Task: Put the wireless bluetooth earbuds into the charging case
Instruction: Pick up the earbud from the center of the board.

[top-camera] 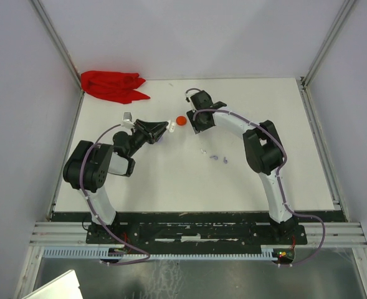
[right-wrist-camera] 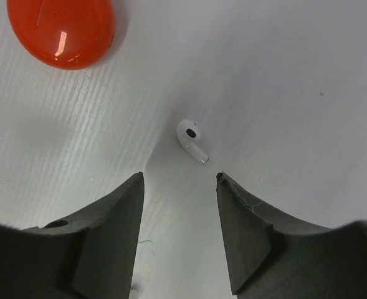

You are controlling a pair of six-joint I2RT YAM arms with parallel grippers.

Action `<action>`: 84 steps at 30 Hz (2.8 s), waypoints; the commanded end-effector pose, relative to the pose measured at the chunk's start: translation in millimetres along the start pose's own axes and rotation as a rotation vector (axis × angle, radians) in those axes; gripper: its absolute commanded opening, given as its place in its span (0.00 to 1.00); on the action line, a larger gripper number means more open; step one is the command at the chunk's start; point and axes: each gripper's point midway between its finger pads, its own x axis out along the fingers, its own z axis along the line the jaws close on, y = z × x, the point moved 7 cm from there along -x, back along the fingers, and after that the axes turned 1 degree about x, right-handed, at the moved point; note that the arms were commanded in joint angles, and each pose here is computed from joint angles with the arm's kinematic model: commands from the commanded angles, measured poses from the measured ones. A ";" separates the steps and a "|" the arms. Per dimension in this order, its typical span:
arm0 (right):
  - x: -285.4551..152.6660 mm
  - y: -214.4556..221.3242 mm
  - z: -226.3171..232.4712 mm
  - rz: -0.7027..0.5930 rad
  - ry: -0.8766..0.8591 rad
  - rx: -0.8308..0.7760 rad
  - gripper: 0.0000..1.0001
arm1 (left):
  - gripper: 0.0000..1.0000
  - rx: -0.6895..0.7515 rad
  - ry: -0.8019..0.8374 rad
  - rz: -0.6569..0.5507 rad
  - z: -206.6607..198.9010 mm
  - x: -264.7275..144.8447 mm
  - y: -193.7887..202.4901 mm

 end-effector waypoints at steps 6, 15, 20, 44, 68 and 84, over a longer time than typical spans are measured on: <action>10.0 -30.0 -6.0 -0.108 0.048 -0.003 0.57 | 0.03 0.006 0.073 0.007 -12.2 -1.7 -1.9; 20.4 -37.5 -9.9 -0.111 0.048 0.009 0.54 | 0.03 0.004 0.070 0.000 -10.1 -2.8 -5.4; 22.1 -37.5 -12.3 -0.111 0.050 0.025 0.51 | 0.03 0.004 0.070 -0.002 -10.1 -2.7 -7.1; 18.6 -32.9 -25.8 -0.103 0.094 0.091 0.47 | 0.03 -0.010 0.072 -0.001 -5.7 -3.5 -7.4; 19.3 -25.3 -23.5 -0.061 0.012 0.068 0.42 | 0.03 -0.011 0.071 -0.002 -5.4 -3.4 -7.7; 24.5 -23.9 -26.2 -0.044 0.029 0.063 0.27 | 0.03 -0.008 0.073 -0.002 -6.9 -3.6 -7.6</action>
